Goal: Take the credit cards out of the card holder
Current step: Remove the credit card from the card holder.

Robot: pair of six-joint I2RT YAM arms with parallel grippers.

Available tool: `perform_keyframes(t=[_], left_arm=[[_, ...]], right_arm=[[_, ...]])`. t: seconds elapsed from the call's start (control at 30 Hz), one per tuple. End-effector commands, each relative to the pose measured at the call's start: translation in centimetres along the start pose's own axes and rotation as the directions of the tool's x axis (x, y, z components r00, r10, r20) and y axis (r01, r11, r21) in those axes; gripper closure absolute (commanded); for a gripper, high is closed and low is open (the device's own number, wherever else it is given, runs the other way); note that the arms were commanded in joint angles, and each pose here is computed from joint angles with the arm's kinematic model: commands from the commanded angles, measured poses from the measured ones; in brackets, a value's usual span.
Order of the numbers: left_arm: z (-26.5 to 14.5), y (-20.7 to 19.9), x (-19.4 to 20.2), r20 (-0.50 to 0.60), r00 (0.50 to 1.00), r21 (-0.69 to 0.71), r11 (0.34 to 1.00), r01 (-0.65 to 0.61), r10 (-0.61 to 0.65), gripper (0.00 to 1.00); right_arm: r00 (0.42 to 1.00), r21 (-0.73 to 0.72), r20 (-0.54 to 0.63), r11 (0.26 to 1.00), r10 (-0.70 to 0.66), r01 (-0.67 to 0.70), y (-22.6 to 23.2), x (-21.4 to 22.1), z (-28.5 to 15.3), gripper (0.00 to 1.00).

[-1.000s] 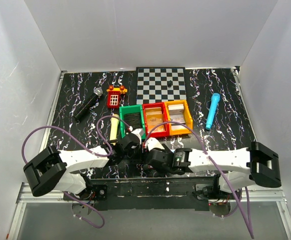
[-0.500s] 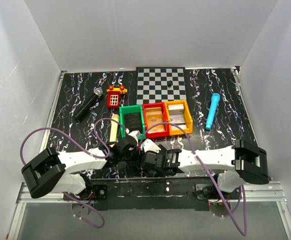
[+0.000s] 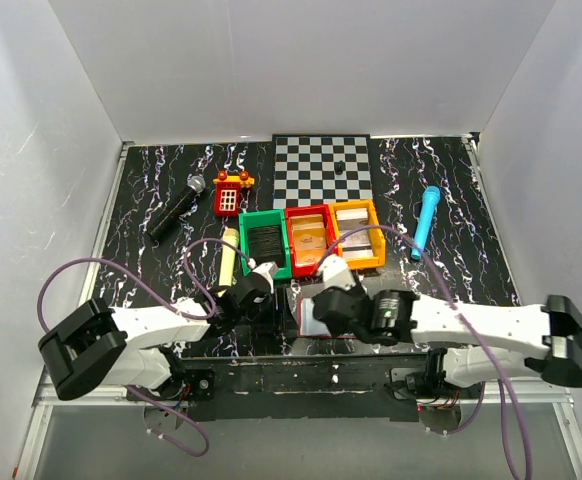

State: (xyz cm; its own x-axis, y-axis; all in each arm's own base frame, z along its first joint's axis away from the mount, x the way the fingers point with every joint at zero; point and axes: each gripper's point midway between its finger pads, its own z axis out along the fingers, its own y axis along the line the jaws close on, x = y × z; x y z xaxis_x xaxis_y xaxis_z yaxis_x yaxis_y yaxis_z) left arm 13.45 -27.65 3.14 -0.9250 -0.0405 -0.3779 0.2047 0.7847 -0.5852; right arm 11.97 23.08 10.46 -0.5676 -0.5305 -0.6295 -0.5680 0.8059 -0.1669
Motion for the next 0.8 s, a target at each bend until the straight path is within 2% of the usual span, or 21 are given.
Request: perform_keyframes(t=[0.0,0.13,0.23,0.53,0.67,0.77], left_arm=[[-0.7,-0.4,-0.7,0.042,0.999,0.029,0.999,-0.014,0.013,0.49],[-1.6,-2.7,-2.0,0.097,0.995,0.121,0.992,-0.038,0.026,0.47],[-2.2,-4.2,-2.9,0.125,0.991,0.17,0.984,-0.058,0.037,0.44],[-2.5,-6.7,-3.9,0.126,0.991,0.232,0.97,-0.079,0.05,0.43],[-2.0,-7.4,-3.9,0.105,0.993,0.256,0.964,-0.073,0.047,0.43],[-1.7,-8.0,-4.0,0.095,0.994,0.27,0.96,-0.072,0.048,0.43]], right_arm=[[0.98,0.161,-0.029,0.968,0.197,-0.19,-5.4,1.7,-0.4,0.33],[0.948,0.213,-0.1,0.937,0.303,-0.277,-7.2,4.0,0.4,0.33],[0.927,0.204,-0.108,0.92,0.36,-0.334,-7.5,4.1,0.7,0.34],[0.859,0.161,-0.211,0.883,0.467,-0.44,-6.6,6.4,2.3,0.38],[0.848,0.132,-0.215,0.875,0.485,-0.467,-6.2,6.4,3.0,0.46],[0.836,0.122,-0.231,0.867,0.498,-0.482,-6.2,6.5,3.3,0.56]])
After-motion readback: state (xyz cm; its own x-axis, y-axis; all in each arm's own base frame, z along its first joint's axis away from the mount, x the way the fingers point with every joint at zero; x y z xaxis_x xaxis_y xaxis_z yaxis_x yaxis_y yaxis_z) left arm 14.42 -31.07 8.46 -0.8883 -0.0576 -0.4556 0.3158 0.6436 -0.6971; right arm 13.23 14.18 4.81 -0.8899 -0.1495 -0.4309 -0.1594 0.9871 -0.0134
